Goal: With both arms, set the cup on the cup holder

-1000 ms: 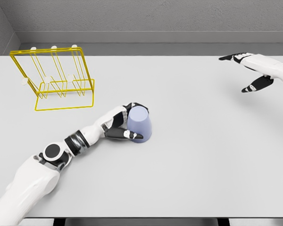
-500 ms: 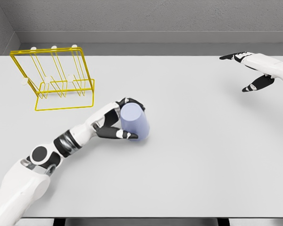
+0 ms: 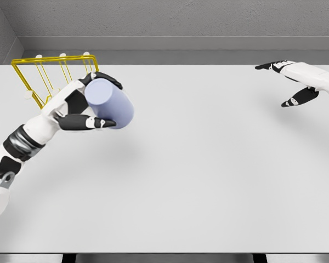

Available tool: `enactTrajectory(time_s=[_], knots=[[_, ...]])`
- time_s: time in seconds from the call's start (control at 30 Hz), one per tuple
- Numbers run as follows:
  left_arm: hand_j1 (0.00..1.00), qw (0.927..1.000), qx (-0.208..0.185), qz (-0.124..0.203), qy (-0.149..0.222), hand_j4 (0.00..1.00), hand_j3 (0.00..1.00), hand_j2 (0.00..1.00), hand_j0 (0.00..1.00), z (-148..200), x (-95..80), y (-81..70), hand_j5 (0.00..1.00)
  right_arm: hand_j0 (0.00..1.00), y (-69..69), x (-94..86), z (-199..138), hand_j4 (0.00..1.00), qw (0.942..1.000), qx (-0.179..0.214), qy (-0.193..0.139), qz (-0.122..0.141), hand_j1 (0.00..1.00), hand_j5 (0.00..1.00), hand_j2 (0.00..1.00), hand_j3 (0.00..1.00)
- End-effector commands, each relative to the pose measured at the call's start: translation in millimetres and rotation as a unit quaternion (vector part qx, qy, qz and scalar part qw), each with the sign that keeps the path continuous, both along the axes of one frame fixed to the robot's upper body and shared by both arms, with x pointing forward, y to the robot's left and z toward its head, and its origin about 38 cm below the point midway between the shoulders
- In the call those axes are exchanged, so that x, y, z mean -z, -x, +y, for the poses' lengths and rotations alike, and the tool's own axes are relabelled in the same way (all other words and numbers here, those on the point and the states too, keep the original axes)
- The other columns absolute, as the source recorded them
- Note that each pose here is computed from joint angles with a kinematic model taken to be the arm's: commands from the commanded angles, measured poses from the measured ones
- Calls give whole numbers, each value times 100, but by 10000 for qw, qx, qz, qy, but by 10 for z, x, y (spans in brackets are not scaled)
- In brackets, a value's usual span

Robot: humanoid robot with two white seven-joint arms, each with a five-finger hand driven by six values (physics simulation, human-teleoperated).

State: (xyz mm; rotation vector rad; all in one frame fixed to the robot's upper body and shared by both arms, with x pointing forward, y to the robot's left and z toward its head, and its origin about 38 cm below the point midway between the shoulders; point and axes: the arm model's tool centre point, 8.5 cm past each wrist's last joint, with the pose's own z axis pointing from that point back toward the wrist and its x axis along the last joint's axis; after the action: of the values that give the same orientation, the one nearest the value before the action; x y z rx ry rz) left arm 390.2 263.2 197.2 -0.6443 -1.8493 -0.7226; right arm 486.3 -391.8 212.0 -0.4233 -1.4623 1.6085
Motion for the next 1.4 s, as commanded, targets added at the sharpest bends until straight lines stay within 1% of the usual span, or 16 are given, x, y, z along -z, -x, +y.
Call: enactTrajectory(time_s=[0.0,0.07,0.13,0.17,0.23,0.37,0.5,0.67,0.77,0.93,1.03,1.2,1.37], knots=[[46,9999,-115,-53,60,46,46,46,46,151,-116,-29,46,100,-3,-9,-1,100,10000,14,-39,-6,100,100,100,100],[46,9998,-155,-137,62,46,46,46,46,170,-192,-94,46,100,-3,-9,0,100,10000,14,-39,-6,100,100,100,100],[46,9995,-273,-153,35,46,46,46,46,238,-232,-198,46,100,-3,-9,0,100,10000,14,-39,-6,100,100,100,100],[46,9993,-360,-122,19,46,46,46,46,290,-222,-252,46,100,-3,-9,0,100,10000,14,-39,-6,100,100,100,100],[45,9990,-439,-96,9,45,45,45,45,338,-216,-295,45,100,-3,-7,-5,100,10000,21,-38,-3,100,100,100,100],[45,9989,-469,-63,-11,45,45,45,45,358,-192,-300,45,100,-4,-17,-12,100,10000,26,-33,-12,100,100,100,100],[45,9980,-623,-93,2,45,45,45,45,497,-224,-327,45,100,-4,-17,-12,100,10000,26,-33,-12,100,100,100,100],[45,9976,-695,19,-36,45,45,45,45,572,-147,-348,45,100,-4,-17,-12,100,10000,26,-33,-12,100,100,100,100],[45,9969,-787,3,-33,45,45,45,45,638,-157,-362,45,100,-7,-24,-11,100,10000,25,-33,-19,100,100,100,100],[45,9949,-1002,131,-80,45,45,45,45,769,-87,-449,45,100,-9,-22,-4,100,10000,19,-38,-19,100,100,100,100],[45,9949,-999,102,-87,45,45,45,45,765,-112,-464,45,100,-6,-16,0,100,10000,13,-39,-14,100,100,100,100],[45,9947,-1020,132,-90,45,45,45,45,779,-90,-465,45,100,-6,-14,-4,100,10000,20,-38,-11,100,100,100,100],[45,9961,-876,99,-95,45,45,45,45,735,-100,-455,45,100,-6,-13,-5,100,10000,19,-30,-11,100,100,100,100]])
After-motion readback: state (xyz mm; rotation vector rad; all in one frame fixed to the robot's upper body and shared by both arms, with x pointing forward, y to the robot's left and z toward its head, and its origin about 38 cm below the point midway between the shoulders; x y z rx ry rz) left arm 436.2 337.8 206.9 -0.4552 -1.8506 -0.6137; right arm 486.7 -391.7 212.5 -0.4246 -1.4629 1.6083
